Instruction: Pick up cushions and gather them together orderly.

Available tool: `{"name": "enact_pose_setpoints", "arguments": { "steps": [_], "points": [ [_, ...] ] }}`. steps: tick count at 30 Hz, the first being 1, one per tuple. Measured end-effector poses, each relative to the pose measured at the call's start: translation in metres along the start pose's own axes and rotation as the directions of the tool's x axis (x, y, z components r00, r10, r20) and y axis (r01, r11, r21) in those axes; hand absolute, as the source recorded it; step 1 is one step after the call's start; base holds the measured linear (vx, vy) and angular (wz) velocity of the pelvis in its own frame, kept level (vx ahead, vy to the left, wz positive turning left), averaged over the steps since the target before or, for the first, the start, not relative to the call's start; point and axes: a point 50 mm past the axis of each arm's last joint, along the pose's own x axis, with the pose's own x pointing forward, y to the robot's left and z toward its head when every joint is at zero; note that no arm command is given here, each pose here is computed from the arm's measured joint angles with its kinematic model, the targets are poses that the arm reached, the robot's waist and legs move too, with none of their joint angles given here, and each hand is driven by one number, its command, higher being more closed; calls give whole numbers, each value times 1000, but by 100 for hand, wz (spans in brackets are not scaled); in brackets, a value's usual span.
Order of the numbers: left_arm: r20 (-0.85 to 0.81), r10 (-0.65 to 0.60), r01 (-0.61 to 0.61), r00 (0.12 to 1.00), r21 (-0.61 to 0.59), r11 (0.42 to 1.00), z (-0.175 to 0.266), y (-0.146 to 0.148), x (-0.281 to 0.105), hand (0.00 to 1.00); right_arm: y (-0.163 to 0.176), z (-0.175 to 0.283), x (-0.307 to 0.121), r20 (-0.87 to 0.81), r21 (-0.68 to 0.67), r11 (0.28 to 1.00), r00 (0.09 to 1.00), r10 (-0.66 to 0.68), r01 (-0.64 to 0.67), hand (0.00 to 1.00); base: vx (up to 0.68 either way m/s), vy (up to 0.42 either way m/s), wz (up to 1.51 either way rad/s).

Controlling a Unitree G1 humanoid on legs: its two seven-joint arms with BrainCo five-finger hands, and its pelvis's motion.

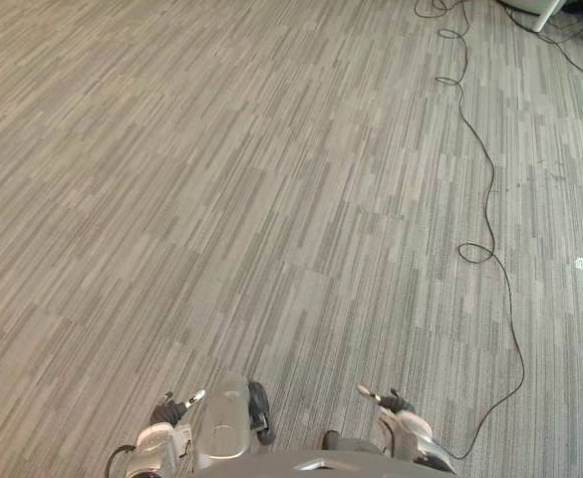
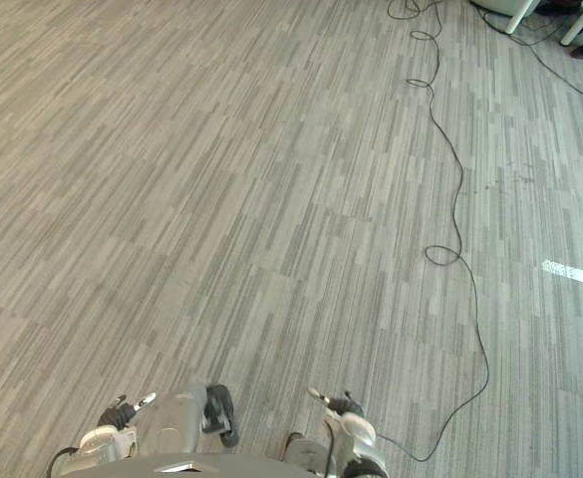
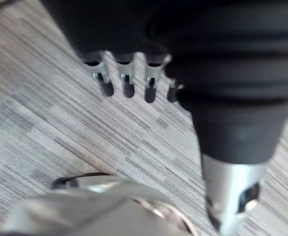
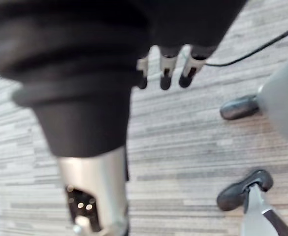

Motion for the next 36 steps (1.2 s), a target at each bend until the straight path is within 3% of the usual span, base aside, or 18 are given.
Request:
{"name": "enact_pose_setpoints", "arguments": {
  "steps": [3,8,18,22,24,36],
  "points": [
    [-68,52,-51,996,13,999,-26,19,-6,0,-2,-17,-3,-43,2,1000,999,-4,4,0,323,215,-29],
    [-73,59,-54,996,69,996,-25,26,-5,0,-9,-38,-7,-126,-10,1000,992,-25,24,0,498,121,3],
    [-1,-8,8,1000,83,997,-1,4,0,0,-28,-18,-4,-39,-2,998,997,-64,64,0,417,-56,19],
    [-5,-36,36,999,89,995,0,-7,0,0,-37,-38,-9,-103,3,996,990,-92,93,0,532,-243,55],
    [-8,-71,72,997,86,994,1,-20,0,0,-35,-24,-4,-79,36,994,992,-98,101,0,557,-245,-9],
    [30,-92,92,995,22,996,8,-29,-1,0,-46,-29,-9,-65,55,990,990,-124,127,0,441,-63,-6]
  ]
}}
